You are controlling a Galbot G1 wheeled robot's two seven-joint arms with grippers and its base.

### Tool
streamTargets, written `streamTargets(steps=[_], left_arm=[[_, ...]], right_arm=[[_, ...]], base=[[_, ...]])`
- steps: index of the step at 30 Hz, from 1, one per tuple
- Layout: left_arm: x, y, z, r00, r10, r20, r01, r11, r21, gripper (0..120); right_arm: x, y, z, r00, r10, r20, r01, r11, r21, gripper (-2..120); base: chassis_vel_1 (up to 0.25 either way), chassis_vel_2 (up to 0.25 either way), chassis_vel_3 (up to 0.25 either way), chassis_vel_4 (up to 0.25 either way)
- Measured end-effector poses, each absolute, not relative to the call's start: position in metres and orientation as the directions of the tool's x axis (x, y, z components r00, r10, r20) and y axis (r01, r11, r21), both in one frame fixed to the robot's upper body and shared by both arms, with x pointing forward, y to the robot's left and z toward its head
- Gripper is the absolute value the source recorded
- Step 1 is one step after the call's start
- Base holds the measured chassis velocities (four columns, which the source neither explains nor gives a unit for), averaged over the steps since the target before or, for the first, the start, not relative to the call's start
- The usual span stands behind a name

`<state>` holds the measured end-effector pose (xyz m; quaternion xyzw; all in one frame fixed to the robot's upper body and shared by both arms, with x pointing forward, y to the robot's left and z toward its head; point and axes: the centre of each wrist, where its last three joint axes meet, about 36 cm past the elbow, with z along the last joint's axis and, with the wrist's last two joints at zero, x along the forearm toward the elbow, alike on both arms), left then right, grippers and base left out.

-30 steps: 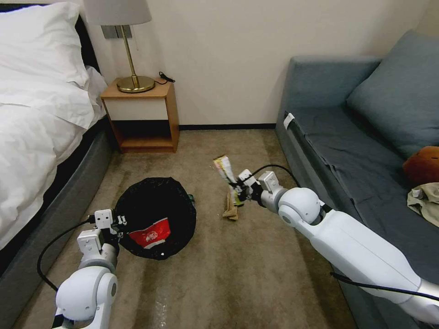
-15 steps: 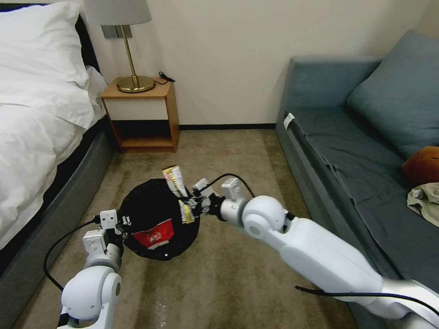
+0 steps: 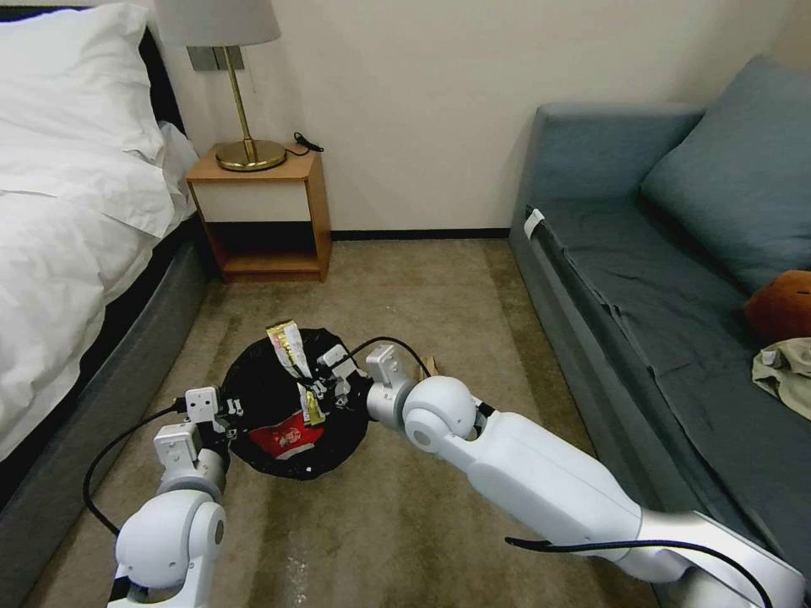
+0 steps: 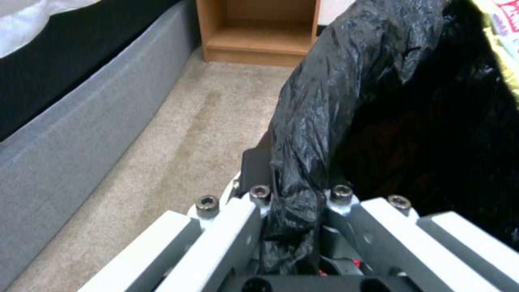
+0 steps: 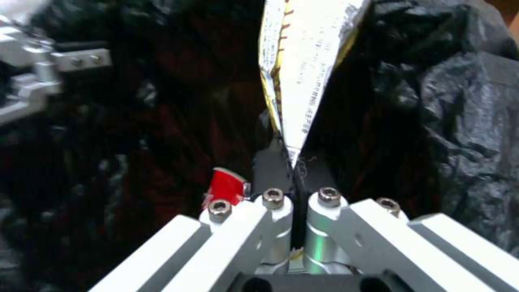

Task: Pick up the trash bin, then pick up the garbage on the floor and place it into the trash bin.

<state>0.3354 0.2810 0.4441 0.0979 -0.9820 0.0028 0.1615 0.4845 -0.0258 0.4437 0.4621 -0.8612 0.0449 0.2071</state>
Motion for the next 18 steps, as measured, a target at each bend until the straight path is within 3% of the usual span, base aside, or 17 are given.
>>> streamTargets(steps=[5,10,14,18], left_arm=[[0.336,0.282,0.444,-0.929,-0.19,0.318,-0.193,0.981,0.022,4],[0.338,0.285,0.442,-0.927,-0.192,0.321,-0.195,0.98,0.023,4],[0.339,0.286,0.442,-0.927,-0.193,0.322,-0.196,0.98,0.023,4],[0.34,0.288,0.44,-0.926,-0.194,0.325,-0.199,0.98,0.019,4]], right_arm=[[0.487,-0.027,0.439,-0.498,-0.765,0.409,-0.81,0.578,0.094,2],[0.485,-0.031,0.434,-0.503,-0.756,0.418,-0.809,0.582,0.079,25],[0.482,-0.031,0.435,-0.5,-0.759,0.416,-0.812,0.578,0.08,33],[0.477,-0.03,0.437,-0.495,-0.764,0.414,-0.816,0.572,0.079,52]], base=[[0.0,0.0,0.0,0.0],[0.0,0.0,0.0,0.0],[0.0,0.0,0.0,0.0],[0.0,0.0,0.0,0.0]])
